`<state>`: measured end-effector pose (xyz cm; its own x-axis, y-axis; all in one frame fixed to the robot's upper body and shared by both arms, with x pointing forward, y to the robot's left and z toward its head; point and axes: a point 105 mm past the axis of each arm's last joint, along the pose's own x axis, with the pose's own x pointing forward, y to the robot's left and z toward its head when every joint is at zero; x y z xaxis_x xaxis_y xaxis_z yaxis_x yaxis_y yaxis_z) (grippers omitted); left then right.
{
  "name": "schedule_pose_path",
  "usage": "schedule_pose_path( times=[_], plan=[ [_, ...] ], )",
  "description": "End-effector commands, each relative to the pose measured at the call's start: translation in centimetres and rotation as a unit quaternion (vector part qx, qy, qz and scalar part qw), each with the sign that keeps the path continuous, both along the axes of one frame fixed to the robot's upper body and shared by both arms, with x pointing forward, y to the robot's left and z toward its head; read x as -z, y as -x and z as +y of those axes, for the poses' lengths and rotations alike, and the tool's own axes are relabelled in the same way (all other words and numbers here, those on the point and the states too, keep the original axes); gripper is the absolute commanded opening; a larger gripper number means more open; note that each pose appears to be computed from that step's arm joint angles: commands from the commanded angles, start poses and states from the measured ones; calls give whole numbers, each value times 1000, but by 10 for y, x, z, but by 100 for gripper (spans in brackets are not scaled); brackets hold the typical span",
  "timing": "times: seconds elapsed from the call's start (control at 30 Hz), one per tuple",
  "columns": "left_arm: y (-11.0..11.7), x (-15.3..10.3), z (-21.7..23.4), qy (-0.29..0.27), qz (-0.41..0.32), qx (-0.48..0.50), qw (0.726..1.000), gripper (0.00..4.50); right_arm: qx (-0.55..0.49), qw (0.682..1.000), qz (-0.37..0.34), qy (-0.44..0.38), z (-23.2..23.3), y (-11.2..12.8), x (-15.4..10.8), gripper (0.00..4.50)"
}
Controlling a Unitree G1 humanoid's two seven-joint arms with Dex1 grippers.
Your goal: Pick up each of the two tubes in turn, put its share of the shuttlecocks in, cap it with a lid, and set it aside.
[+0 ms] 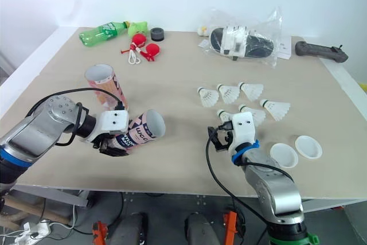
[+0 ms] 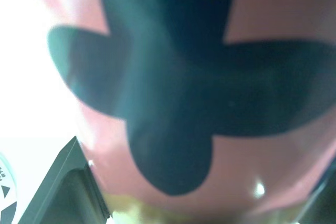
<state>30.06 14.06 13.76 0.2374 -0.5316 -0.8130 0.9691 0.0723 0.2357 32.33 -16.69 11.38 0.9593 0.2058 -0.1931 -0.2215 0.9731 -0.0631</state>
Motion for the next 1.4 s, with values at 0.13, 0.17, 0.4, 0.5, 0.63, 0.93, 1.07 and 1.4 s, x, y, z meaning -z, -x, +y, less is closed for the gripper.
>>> schedule_pose_path(
  times=[0.13, 0.17, 0.4, 0.5, 0.63, 0.93, 1.07, 1.4],
  plan=[
    [1, 15, 5, -21, 25, -7, 999, 331, 15, 999, -28, 4, 0, -10, -6, 450],
    [0, 16, 5, -22, 25, -6, 999, 331, 15, 999, -30, 4, 1, -12, -5, 450],
    [-1, 15, 3, -18, 25, -5, 1000, 329, 17, 999, -35, -1, 3, -14, -5, 280],
    [-1, 15, 3, -19, 24, -5, 1000, 329, 15, 999, -34, -4, 4, -14, -4, 143],
    [-1, 15, 3, -19, 23, -6, 1000, 329, 12, 999, -33, -6, 5, -12, -4, 8],
    [-1, 15, 4, -18, 22, -7, 1000, 329, -14, 999, -51, -6, 12, -5, -22, 8],
    [-1, 16, 3, -14, 25, -7, 1000, 329, -172, 983, -69, 14, 46, 36, -64, 8],
    [-3, 18, -3, -9, 27, -2, 1000, 329, -422, 898, -70, 99, 90, 80, -115, 8]
  ],
)
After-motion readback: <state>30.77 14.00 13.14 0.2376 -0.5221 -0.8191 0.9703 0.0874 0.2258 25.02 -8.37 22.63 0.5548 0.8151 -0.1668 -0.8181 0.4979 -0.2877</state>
